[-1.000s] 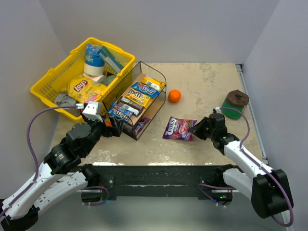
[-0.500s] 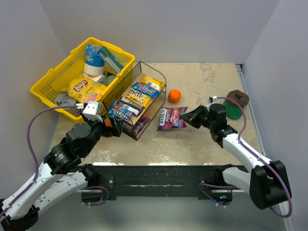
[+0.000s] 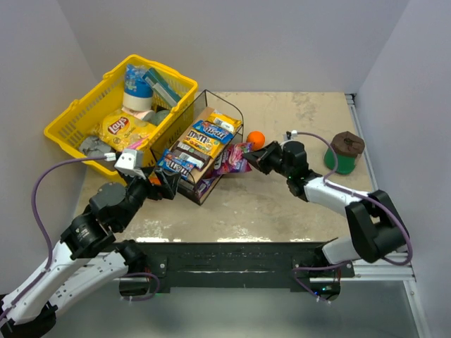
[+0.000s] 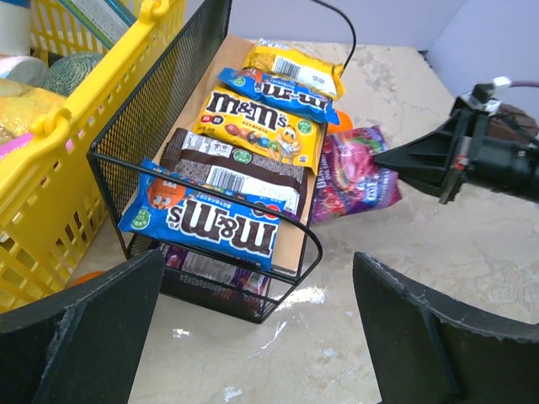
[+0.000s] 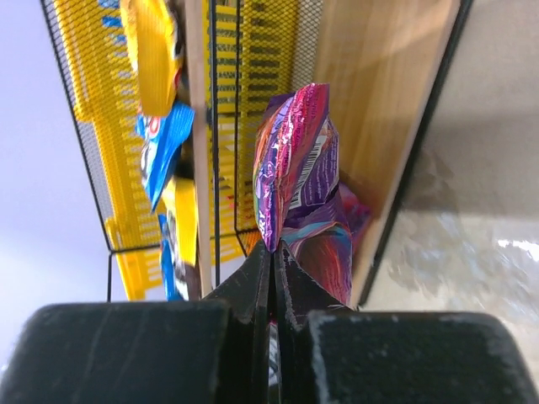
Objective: Place and organize the candy bags onto the shelf
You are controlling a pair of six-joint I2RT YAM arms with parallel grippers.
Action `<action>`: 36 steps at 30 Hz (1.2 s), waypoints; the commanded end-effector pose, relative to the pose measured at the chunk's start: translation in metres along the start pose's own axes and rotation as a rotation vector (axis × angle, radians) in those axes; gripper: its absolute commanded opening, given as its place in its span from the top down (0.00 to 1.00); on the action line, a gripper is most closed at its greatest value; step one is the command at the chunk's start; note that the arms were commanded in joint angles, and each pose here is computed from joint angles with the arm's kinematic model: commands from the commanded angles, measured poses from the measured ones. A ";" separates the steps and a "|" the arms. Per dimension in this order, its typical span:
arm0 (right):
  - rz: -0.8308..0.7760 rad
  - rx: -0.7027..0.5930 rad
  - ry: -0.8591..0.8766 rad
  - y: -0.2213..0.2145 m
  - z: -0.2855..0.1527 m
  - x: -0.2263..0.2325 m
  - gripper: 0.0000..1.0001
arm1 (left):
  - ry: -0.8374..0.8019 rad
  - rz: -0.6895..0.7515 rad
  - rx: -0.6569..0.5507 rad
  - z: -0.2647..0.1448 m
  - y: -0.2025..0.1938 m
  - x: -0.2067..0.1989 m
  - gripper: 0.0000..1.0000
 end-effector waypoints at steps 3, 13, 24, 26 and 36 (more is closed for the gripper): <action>0.131 -0.222 0.162 0.030 0.041 0.035 1.00 | -0.047 0.000 -0.059 0.000 0.006 -0.003 0.00; 0.276 -0.192 0.044 0.014 0.125 -0.003 1.00 | -0.039 0.018 -0.050 0.002 0.004 -0.003 0.00; 0.253 -0.209 -0.146 -0.001 0.141 -0.023 0.93 | -0.033 0.022 -0.053 0.002 0.005 -0.002 0.01; 0.253 -0.201 -0.182 -0.004 0.140 -0.030 0.85 | -0.033 0.022 -0.053 0.002 0.005 -0.002 0.00; 0.194 -0.190 -0.260 -0.010 0.129 -0.036 0.68 | -0.032 0.023 -0.054 0.002 0.007 -0.003 0.01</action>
Point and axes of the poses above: each gripper's point midway between its finger pads, its own z axis out along the fingers, its own x axis along the line the jaws close on, y = z × x, the point moved 9 cm from there along -z, back along the fingers, and after that the axes turned 8 degrees about -z, right-handed, at the moved point
